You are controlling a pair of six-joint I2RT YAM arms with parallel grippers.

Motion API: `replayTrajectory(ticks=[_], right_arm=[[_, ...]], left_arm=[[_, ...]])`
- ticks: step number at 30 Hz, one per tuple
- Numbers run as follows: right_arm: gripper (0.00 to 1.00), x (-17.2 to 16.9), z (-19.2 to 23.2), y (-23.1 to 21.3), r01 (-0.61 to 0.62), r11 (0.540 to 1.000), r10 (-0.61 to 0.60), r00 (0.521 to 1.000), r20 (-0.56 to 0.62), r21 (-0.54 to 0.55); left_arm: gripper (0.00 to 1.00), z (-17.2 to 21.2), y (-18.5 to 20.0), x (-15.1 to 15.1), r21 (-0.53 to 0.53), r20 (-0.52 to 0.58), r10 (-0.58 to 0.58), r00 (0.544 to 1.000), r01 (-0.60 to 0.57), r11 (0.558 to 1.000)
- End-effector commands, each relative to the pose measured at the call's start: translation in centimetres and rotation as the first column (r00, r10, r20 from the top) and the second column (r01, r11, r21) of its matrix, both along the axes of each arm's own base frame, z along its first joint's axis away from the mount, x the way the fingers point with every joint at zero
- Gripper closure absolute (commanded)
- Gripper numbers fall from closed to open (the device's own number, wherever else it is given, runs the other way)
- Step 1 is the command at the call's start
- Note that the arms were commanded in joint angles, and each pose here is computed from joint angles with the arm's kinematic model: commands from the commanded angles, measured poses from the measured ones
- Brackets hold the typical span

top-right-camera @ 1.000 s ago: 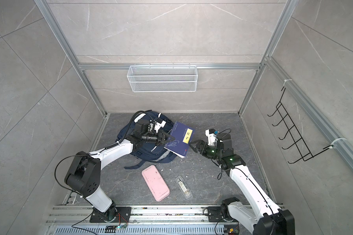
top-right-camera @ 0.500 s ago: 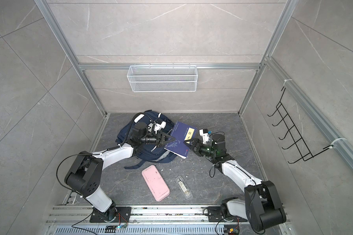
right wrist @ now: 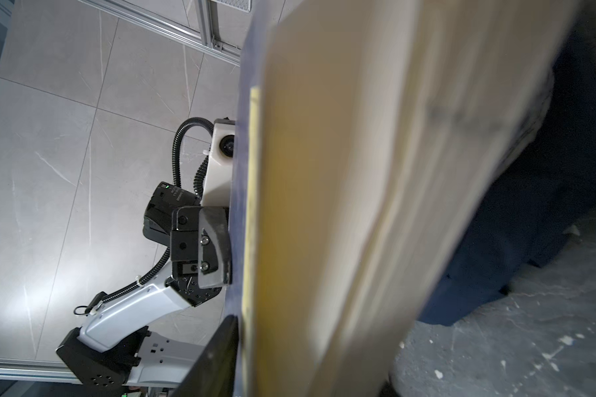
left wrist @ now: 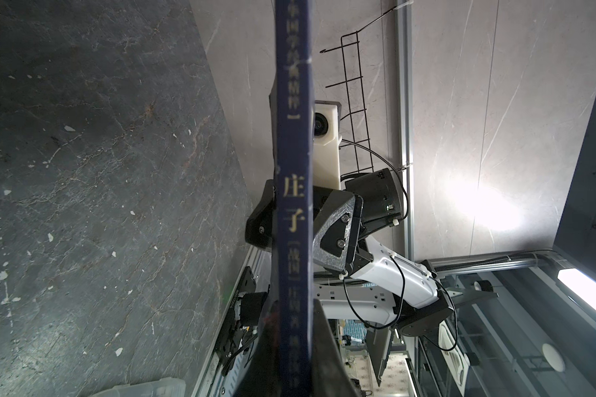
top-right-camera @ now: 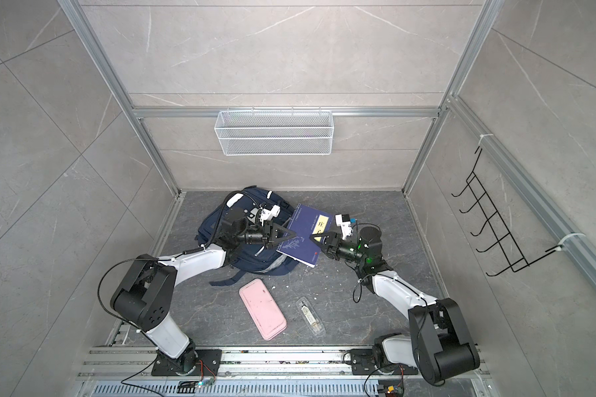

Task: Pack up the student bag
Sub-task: 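Hold the notebook with the right gripper while the left gripper grasps the backpack opening edge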

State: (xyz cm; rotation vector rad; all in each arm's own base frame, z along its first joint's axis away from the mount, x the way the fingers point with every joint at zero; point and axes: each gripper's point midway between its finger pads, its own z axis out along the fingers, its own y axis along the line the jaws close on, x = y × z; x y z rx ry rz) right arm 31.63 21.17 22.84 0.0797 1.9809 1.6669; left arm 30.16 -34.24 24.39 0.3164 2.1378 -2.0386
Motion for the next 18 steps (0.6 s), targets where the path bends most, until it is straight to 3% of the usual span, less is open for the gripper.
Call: replayTrajectory(ticks=[1, 6, 9, 13, 18], right_arm=[[0.65, -0.8, 2.9, 0.2, -0.023, 0.999, 0.021, 0.997, 0.076, 0.023], [0.79, -1.5, 4.1, 0.0, -0.018, 1.000, 0.016, 0.995, 0.093, 0.022], [1.00, -1.7, 4.2, 0.0, -0.017, 1.000, 0.016, 0.997, 0.078, 0.006], [1.00, -1.5, 3.5, -0.1, 0.003, 0.999, -0.001, 0.998, 0.067, -0.036], [1.00, -1.2, 2.0, -0.6, 0.038, 0.995, -0.035, 0.999, 0.026, -0.094]], left_arm=[[1.00, 1.0, 0.1, -0.2, -0.020, 0.067, -0.018, 0.998, 0.019, 1.000], [1.00, 0.1, 0.2, -0.1, 0.030, 0.065, -0.006, 0.998, 0.004, 1.000], [1.00, -0.5, 0.5, -0.2, 0.085, 0.071, 0.004, 0.997, -0.010, 0.996], [0.96, -1.3, 1.3, -0.6, 0.182, 0.096, 0.022, 0.995, -0.039, 0.983], [0.71, -2.0, 2.6, -0.9, 0.294, 0.149, 0.050, 0.988, -0.092, 0.951]])
